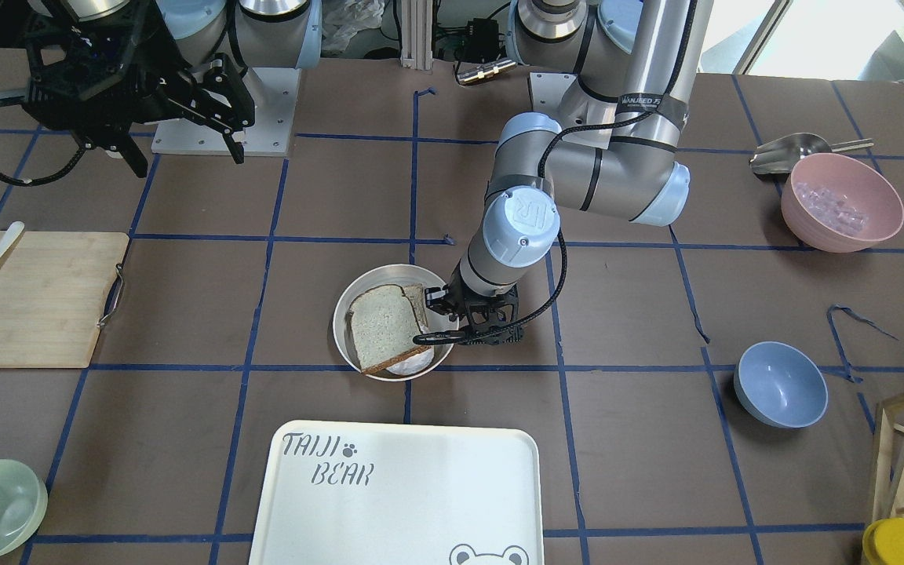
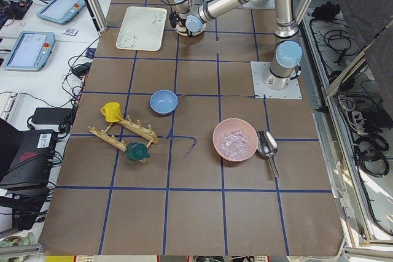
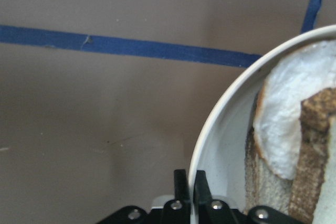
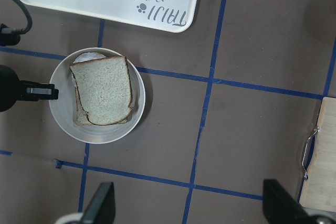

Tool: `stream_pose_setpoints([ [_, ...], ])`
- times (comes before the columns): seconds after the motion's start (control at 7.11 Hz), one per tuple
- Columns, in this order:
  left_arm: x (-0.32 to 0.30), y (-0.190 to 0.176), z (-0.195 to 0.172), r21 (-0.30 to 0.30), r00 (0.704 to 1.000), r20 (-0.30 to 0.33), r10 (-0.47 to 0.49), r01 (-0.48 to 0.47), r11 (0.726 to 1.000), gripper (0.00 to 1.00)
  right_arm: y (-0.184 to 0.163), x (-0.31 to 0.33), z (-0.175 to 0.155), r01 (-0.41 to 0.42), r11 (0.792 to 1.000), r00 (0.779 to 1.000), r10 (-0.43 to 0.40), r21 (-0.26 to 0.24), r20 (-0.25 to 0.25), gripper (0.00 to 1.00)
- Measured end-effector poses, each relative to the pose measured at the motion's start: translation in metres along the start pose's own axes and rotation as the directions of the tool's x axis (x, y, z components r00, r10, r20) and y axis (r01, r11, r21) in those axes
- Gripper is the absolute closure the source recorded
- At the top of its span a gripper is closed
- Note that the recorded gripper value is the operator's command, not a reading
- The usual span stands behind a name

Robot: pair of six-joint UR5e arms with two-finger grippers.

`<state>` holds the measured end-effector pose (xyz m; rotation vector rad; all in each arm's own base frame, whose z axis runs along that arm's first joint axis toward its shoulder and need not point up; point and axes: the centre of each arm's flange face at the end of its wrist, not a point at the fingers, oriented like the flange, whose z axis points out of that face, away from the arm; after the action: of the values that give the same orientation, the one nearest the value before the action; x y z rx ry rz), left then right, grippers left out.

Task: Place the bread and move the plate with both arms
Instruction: 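Grasp the white plate rim with the left gripper, then slide the plate with the left gripper onto the white bear tray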

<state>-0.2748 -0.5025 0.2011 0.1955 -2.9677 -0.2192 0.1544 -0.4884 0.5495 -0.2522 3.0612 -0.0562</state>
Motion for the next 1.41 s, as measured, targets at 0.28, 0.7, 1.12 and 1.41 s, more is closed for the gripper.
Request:
stream_pose_setpoints([
  [0.28, 0.004, -0.011, -0.034, 0.002, 0.999, -0.027, -0.017, 0.017, 1.0, 1.0, 0.0, -0.003, 0.002, 0.013, 1.0, 1.0, -0.013, 0.0, 0.009, 0.0],
  [0.7, 0.011, -0.032, -0.092, -0.021, 0.998, -0.051, -0.041, 0.04, 0.999, 1.0, -0.003, -0.003, 0.008, 0.016, 1.0, 1.0, -0.016, -0.004, 0.017, 0.0],
  [1.12, 0.002, -0.094, -0.113, 0.036, 0.996, -0.09, 0.014, -0.011, 0.999, 1.0, -0.004, -0.003, 0.009, 0.015, 1.0, 1.0, -0.015, -0.002, 0.018, 0.0],
  [1.41, 0.01, -0.153, -0.112, 0.081, 0.993, -0.097, 0.066, -0.058, 0.995, 1.0, -0.005, -0.002, 0.009, 0.016, 1.0, 1.0, -0.016, -0.001, 0.017, 0.0],
])
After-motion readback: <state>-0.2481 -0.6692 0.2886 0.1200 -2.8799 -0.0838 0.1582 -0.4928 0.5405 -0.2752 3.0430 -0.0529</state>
